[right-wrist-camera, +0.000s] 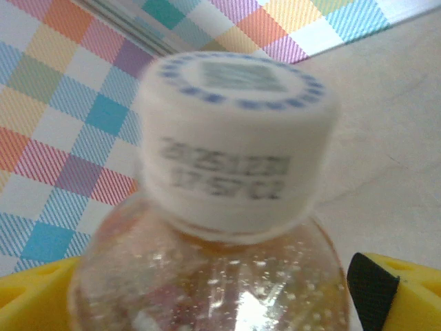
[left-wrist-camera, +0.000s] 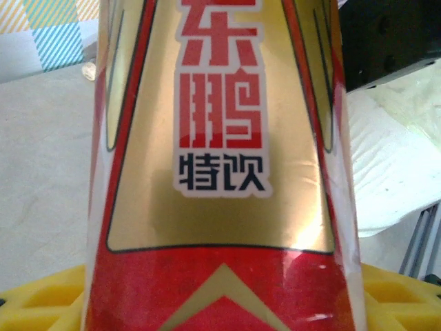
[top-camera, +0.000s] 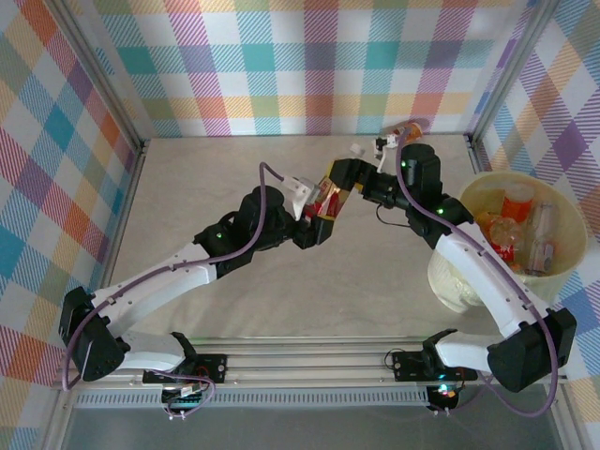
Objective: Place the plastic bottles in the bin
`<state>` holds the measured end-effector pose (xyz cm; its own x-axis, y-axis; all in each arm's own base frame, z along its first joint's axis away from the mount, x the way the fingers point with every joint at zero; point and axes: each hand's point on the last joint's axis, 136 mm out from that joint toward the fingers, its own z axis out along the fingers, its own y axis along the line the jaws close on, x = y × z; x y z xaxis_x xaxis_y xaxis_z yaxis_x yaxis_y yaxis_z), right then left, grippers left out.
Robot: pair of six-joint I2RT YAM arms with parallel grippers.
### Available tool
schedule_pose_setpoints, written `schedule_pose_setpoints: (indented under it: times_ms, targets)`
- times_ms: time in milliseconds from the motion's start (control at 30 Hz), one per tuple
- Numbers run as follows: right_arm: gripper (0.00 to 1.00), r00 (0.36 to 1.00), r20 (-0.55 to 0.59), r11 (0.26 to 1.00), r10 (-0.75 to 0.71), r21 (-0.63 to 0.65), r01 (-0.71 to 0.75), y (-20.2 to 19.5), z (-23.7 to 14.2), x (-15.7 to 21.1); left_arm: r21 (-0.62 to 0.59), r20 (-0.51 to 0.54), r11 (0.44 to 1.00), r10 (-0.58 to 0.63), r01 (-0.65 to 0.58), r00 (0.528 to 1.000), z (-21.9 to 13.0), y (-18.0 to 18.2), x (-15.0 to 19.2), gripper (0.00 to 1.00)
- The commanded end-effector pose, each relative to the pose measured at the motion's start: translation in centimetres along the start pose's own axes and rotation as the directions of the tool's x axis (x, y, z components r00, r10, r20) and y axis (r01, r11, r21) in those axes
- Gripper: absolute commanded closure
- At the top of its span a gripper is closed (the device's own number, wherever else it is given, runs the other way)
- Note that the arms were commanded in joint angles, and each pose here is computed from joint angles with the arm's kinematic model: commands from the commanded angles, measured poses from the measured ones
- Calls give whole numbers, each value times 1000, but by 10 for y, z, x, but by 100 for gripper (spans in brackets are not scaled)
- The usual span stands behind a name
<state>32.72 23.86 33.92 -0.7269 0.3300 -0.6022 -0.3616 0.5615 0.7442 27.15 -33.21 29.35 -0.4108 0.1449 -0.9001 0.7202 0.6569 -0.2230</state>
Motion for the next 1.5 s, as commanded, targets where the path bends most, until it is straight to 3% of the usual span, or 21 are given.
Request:
schedule_pose_setpoints:
  times_ms: [0,300,567,633,700,833,1033,1133,1267,1367,1467]
  targets:
    - [9,1000,-3,1000,13,11,-13,3,-1,-2,-12,31,999,31,-30,999,0,-5,-11,50]
    - [22,997,-75,999,1,-34,-4,9,2,10,-49,6,999,18,-18,1000,8,-2,-6,51]
    - [43,999,-38,999,-28,33,29,-1,-3,6,-41,5,999,17,-17,1000,9,-3,-6,48]
    - [45,999,-12,998,-43,53,44,-3,-8,2,-43,0,999,9,-9,1000,9,-3,-6,42]
    - [47,997,16,993,-78,85,76,-4,-15,-3,-51,-1,999,0,0,1000,9,-2,-6,21]
    - [52,971,93,935,-222,304,185,-19,-50,-30,-54,23,998,-16,18,1000,8,2,-4,1]
    - [56,861,214,785,-462,550,284,-8,-142,-84,-85,79,995,-35,42,996,-4,12,-6,0]
    - [58,782,238,663,-576,696,276,-5,-197,-103,-114,85,992,-42,52,996,-6,18,-5,0]
    - [59,713,162,442,-682,868,225,-7,-260,-115,-126,83,990,-48,59,995,-5,22,-4,0]
    - [60,715,58,244,-697,956,160,-17,-303,-113,-128,86,990,-55,66,995,-4,23,-5,0]
    - [60,729,15,127,-685,987,99,-22,-339,-102,-130,87,989,-62,74,994,-2,24,-8,0]
